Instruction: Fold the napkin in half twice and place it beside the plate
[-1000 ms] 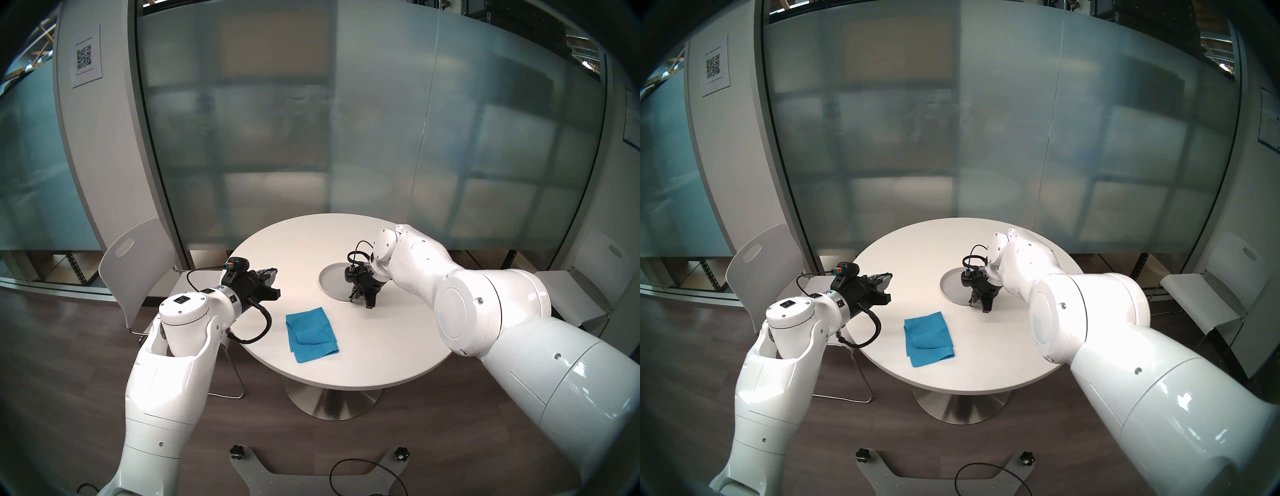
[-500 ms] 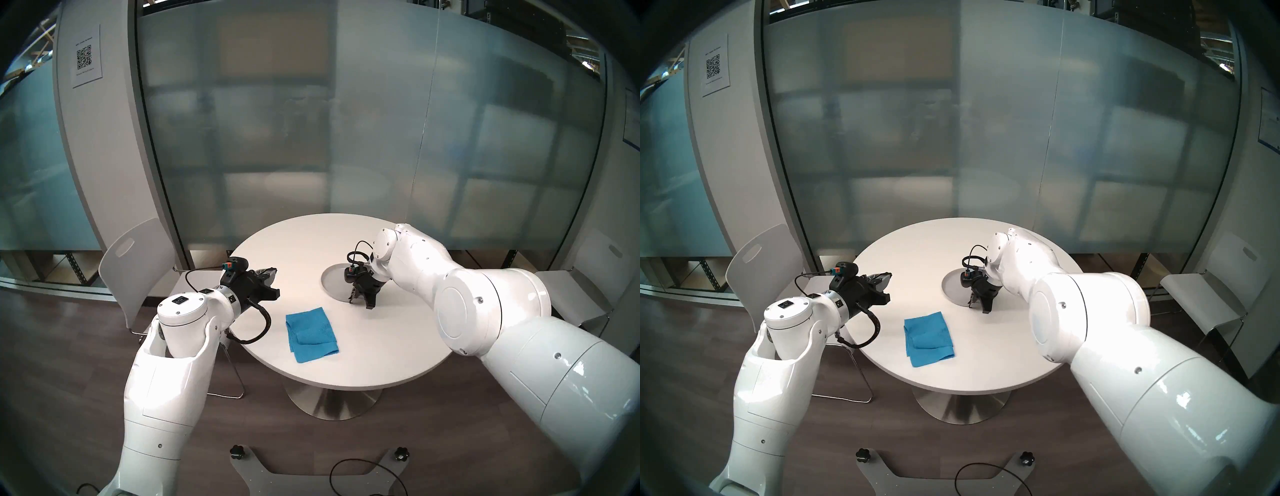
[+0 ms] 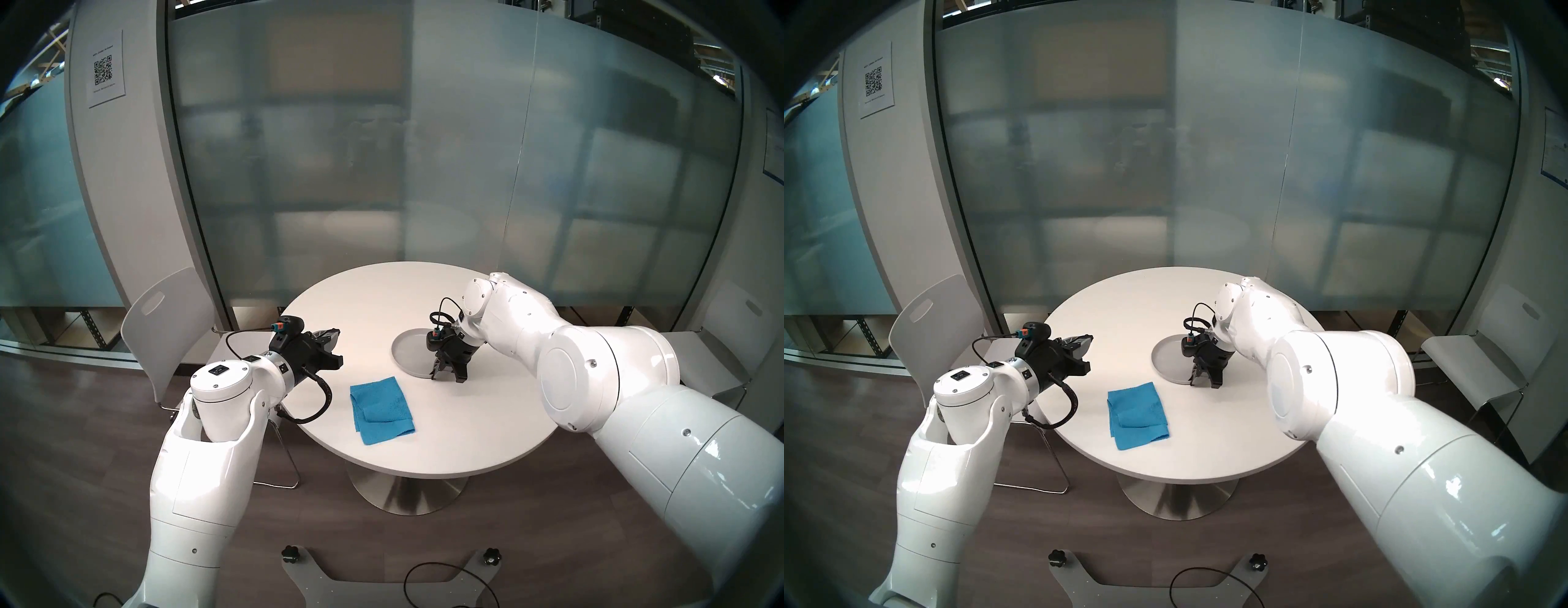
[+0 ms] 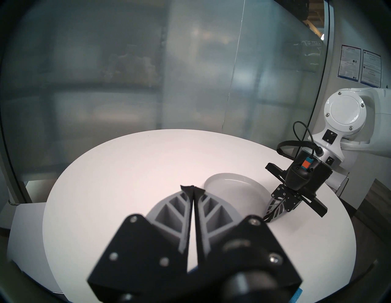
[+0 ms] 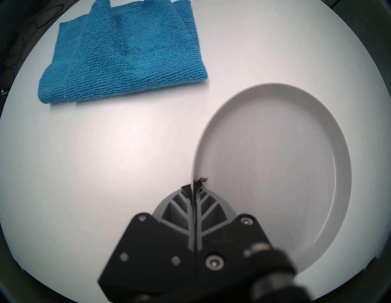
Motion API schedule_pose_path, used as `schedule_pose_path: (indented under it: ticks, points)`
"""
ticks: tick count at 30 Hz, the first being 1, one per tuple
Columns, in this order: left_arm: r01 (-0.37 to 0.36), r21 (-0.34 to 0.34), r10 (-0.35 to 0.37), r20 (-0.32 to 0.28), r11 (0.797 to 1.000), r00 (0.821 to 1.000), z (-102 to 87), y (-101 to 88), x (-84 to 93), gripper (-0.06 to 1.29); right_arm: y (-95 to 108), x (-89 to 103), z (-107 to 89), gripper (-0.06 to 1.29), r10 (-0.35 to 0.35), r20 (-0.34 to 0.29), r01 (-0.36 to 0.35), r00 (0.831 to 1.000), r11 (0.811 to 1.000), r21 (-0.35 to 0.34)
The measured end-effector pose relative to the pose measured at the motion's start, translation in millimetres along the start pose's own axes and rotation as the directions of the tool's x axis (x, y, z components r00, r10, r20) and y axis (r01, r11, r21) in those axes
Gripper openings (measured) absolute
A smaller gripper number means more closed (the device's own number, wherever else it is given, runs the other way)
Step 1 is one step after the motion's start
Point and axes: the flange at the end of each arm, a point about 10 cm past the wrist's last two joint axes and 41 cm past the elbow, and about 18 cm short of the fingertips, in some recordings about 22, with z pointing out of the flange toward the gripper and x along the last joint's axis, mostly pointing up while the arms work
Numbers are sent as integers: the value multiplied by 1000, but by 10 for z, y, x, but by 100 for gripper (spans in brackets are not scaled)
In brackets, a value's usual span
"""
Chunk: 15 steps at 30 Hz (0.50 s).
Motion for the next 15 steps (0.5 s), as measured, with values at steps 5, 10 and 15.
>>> schedule_pose_path:
  ticks: [5, 10, 15]
  points:
    - [-1, -7, 1, 3, 1000, 1000, -12, 39, -17, 10, -67, -51, -28, -3, -28, -20, 29, 999, 998, 62]
    - [-4, -12, 4, 6, 1000, 1000, -17, 71, -33, 11, -134, -101, -52, -3, -49, -41, 54, 998, 992, 118]
    - [-6, -14, 6, 9, 1000, 1000, -22, 98, -46, 11, -226, -172, -85, -3, -71, -68, 83, 995, 978, 193]
